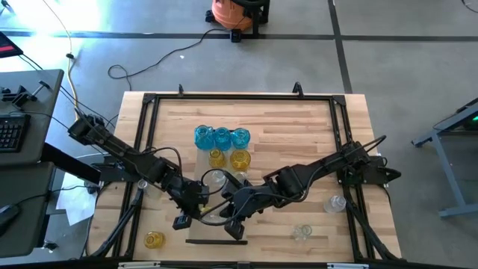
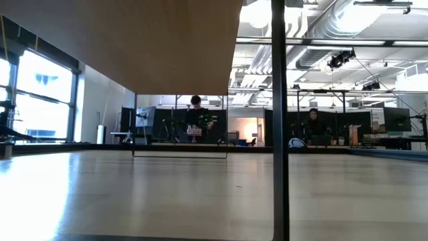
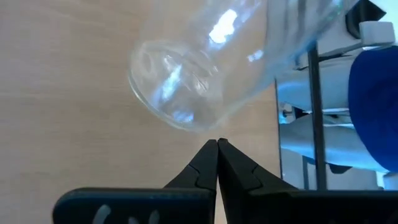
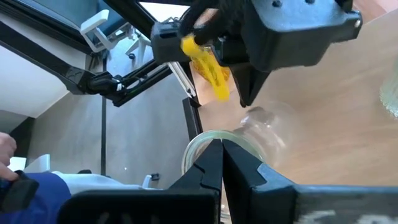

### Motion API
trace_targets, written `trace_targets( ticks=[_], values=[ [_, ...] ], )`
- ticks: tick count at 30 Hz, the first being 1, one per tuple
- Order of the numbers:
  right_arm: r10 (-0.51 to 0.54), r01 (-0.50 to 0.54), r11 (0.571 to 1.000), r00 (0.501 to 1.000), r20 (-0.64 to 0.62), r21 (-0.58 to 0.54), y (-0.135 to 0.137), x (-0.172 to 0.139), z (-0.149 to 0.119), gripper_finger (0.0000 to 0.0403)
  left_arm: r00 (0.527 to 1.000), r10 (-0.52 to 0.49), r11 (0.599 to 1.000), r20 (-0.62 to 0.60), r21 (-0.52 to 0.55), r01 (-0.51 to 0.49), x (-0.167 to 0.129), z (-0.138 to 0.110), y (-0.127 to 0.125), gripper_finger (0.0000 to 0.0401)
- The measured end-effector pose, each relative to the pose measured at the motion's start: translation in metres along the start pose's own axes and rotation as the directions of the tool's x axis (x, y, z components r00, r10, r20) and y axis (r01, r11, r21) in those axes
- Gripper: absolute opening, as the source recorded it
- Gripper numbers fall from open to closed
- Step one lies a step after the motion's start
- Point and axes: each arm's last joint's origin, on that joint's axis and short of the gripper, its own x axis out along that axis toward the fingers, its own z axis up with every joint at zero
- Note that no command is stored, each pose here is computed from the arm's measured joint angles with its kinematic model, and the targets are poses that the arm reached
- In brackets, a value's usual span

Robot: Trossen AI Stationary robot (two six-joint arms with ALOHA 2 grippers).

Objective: Sort vases onto shelf
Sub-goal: Put the top transparent vase on the shelf to align with the other transparent vases

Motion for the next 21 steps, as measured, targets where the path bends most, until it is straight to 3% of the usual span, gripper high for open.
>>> trace_targets(
  ticks=[10, 21],
  values=[
    [-0.004, 0.006, 0.999, 0.999, 0.035, -0.043, 0.004, -0.017, 0.014, 0.0, 0.998, -0.048, 0.999, 0.052, 0.011, 0.048, -0.023, -0.004, -0.009, 0.0],
    [-0.045, 0.047, 0.997, 0.998, 0.033, -0.057, 0.0, -0.023, 0.018, 0.0, 0.992, -0.015, 0.999, 0.125, 0.033, 0.011, -0.035, -0.005, -0.009, 0.0]
  ],
)
